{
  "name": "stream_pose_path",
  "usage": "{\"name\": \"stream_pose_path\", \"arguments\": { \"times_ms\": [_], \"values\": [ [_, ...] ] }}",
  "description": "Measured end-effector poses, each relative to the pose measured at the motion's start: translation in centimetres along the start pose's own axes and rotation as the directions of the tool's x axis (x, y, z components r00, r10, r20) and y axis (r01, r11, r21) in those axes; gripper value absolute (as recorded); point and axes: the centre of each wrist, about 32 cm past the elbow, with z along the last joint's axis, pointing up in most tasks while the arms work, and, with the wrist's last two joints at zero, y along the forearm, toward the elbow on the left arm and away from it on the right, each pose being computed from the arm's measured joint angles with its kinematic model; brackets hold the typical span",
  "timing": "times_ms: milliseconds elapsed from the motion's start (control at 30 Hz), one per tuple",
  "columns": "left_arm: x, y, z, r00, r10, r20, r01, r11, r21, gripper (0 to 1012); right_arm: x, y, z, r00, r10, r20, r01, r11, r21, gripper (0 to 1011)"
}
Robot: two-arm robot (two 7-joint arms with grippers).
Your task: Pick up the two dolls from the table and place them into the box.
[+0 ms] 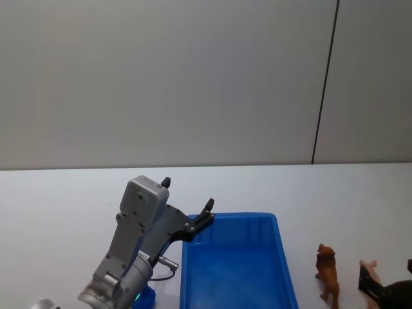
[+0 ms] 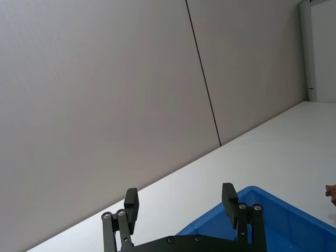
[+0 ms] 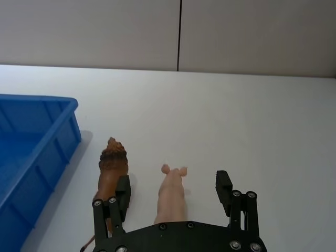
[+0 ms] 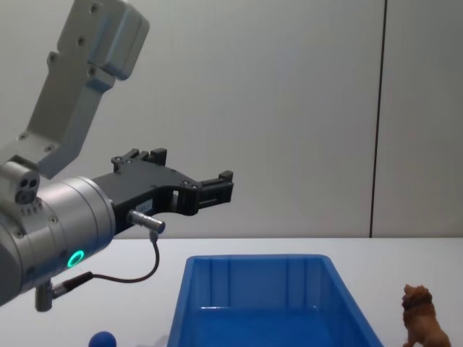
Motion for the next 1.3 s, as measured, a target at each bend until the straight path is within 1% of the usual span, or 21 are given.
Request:
{"name": "stream_pose_path", "arguments": {
  "times_ms": [133, 233, 567, 600, 633, 700, 733, 767, 800, 833, 933, 967, 1000, 1100, 1133, 1167, 1200, 1233, 1300],
  "values": [
    [0.00, 0.00, 0.00, 1.0000, 0.000, 0.000, 0.000, 1.0000, 0.000, 1001, 0.1, 0.1, -0.4, 1.000, -0.005, -0.003, 0.005, 1.000, -0.014, 1001],
    [0.00, 0.00, 0.00, 1.0000, 0.000, 0.000, 0.000, 1.0000, 0.000, 1001, 0.2, 0.3, -1.0, 1.000, -0.011, -0.007, 0.011, 0.999, -0.032, 1001],
    [0.00, 0.00, 0.00, 1.0000, 0.000, 0.000, 0.000, 1.0000, 0.000, 1001, 0.3, 1.1, -2.4, 1.000, -0.005, -0.015, 0.004, 0.998, -0.063, 1001],
    [0.00, 0.00, 0.00, 1.0000, 0.000, 0.000, 0.000, 1.0000, 0.000, 1001, 0.3, 1.2, -2.6, 1.000, -0.003, -0.016, 0.002, 0.998, -0.068, 965],
    [0.00, 0.00, 0.00, 1.0000, 0.000, 0.000, 0.000, 1.0000, 0.000, 1001, 0.3, 1.2, -2.6, 1.000, -0.003, -0.016, 0.002, 0.998, -0.068, 965],
    [0.00, 0.00, 0.00, 1.0000, 0.000, 0.000, 0.000, 1.0000, 0.000, 1001, 0.3, 1.3, -2.9, 1.000, 0.000, -0.018, -0.002, 0.997, -0.075, 912],
    [0.00, 0.00, 0.00, 1.0000, 0.000, 0.000, 0.000, 1.0000, 0.000, 1001, 0.3, 1.4, -2.9, 1.000, 0.002, -0.018, -0.003, 0.997, -0.077, 912],
    [0.00, 0.00, 0.00, 1.0000, 0.000, 0.000, 0.000, 1.0000, 0.000, 1001, 0.3, 1.5, -3.1, 1.000, 0.005, -0.019, -0.007, 0.997, -0.081, 865],
    [0.00, 0.00, 0.00, 1.0000, 0.000, 0.000, 0.000, 1.0000, 0.000, 1001, 0.3, 1.6, -3.2, 1.000, 0.006, -0.020, -0.008, 0.997, -0.083, 855],
    [0.00, 0.00, 0.00, 1.0000, 0.000, 0.000, 0.000, 1.0000, 0.000, 1001, 0.3, 1.7, -3.3, 1.000, 0.008, -0.020, -0.010, 0.996, -0.087, 795],
    [0.00, 0.00, 0.00, 1.0000, 0.000, 0.000, 0.000, 1.0000, 0.000, 1001, 0.3, 1.8, -3.4, 1.000, 0.010, -0.021, -0.012, 0.996, -0.091, 743],
    [0.00, 0.00, 0.00, 1.0000, 0.000, 0.000, 0.000, 1.0000, 0.000, 1001, 0.2, 1.9, -3.5, 1.000, 0.011, -0.022, -0.013, 0.996, -0.094, 686],
    [0.00, 0.00, 0.00, 1.0000, 0.000, 0.000, 0.000, 1.0000, 0.000, 1001, 0.2, 1.9, -3.6, 1.000, 0.012, -0.022, -0.014, 0.995, -0.095, 675],
    [0.00, 0.00, 0.00, 1.0000, 0.000, 0.000, 0.000, 1.0000, 0.000, 1001, 0.2, 2.0, -3.7, 1.000, 0.014, -0.022, -0.016, 0.995, -0.099, 566],
    [0.00, 0.00, 0.00, 1.0000, 0.000, 0.000, 0.000, 1.0000, 0.000, 1001, 0.2, 2.1, -3.8, 1.000, 0.014, -0.022, -0.016, 0.995, -0.100, 546],
    [0.00, 0.00, 0.00, 1.0000, 0.000, 0.000, 0.000, 1.0000, 0.000, 1001, 0.2, 2.1, -3.8, 1.000, 0.015, -0.022, -0.017, 0.995, -0.101, 486],
    [0.00, 0.00, 0.00, 1.0000, 0.000, 0.000, 0.000, 1.0000, 0.000, 1001, 0.2, 2.1, -3.8, 1.000, 0.015, -0.021, -0.017, 0.995, -0.102, 486],
    [0.00, 0.00, 0.00, 1.0000, 0.000, 0.000, 0.000, 1.0000, 0.000, 1001, 0.2, 2.1, -3.8, 1.000, 0.015, -0.021, -0.017, 0.995, -0.102, 443],
    [0.00, 0.00, 0.00, 1.0000, 0.000, 0.000, 0.000, 1.0000, 0.000, 1001, 0.2, 2.2, -3.9, 1.000, 0.015, -0.019, -0.017, 0.995, -0.101, 397]
  ]
}}
